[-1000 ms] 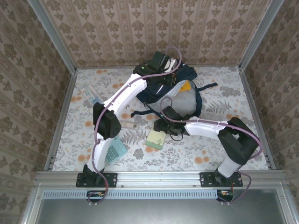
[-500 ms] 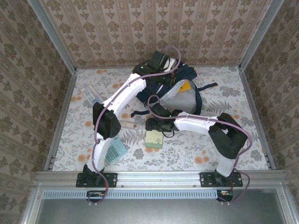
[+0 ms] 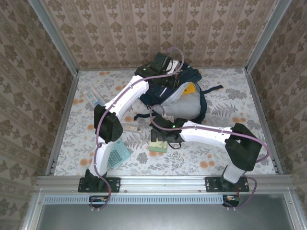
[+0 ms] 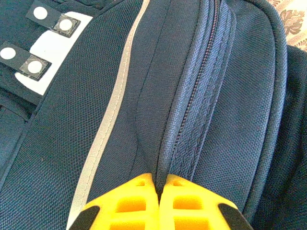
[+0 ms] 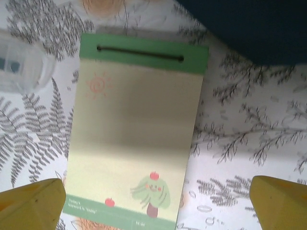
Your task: Pack the student bag
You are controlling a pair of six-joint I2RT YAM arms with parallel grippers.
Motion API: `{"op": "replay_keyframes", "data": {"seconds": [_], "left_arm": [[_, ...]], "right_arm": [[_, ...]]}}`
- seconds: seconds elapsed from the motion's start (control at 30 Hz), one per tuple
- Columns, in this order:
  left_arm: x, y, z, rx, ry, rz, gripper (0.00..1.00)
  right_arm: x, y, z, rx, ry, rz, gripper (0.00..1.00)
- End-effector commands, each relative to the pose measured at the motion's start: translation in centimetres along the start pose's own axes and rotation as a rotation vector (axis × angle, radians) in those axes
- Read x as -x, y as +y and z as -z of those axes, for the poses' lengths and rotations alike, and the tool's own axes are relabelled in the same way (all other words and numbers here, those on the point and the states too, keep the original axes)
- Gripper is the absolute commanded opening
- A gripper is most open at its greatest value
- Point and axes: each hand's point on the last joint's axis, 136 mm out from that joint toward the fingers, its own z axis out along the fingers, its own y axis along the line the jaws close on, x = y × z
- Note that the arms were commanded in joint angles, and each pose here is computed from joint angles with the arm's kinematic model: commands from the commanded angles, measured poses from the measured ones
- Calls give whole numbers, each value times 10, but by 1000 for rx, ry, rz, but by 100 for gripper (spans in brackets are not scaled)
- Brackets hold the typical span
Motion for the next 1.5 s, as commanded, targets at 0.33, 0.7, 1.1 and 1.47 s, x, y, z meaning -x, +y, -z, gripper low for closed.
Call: {"op": "replay_keyframes", "data": {"seconds": [0.33,0.7,1.1,1.47], "left_arm": [[34,7,33,-4,-116,16,0],[28,8,33,2,-99,17,0],[24,8,31,0,-88,21,0],[29,7,34,-1,-100,17,0]], "right_arm": [[-26,22,-29,-24,55,-89,100],[-26,44,-43,-26,73,-70,99],[-37,31,-58,-150,137,-19,97],[-15,22,-17,-80,9,-35,84]]}}
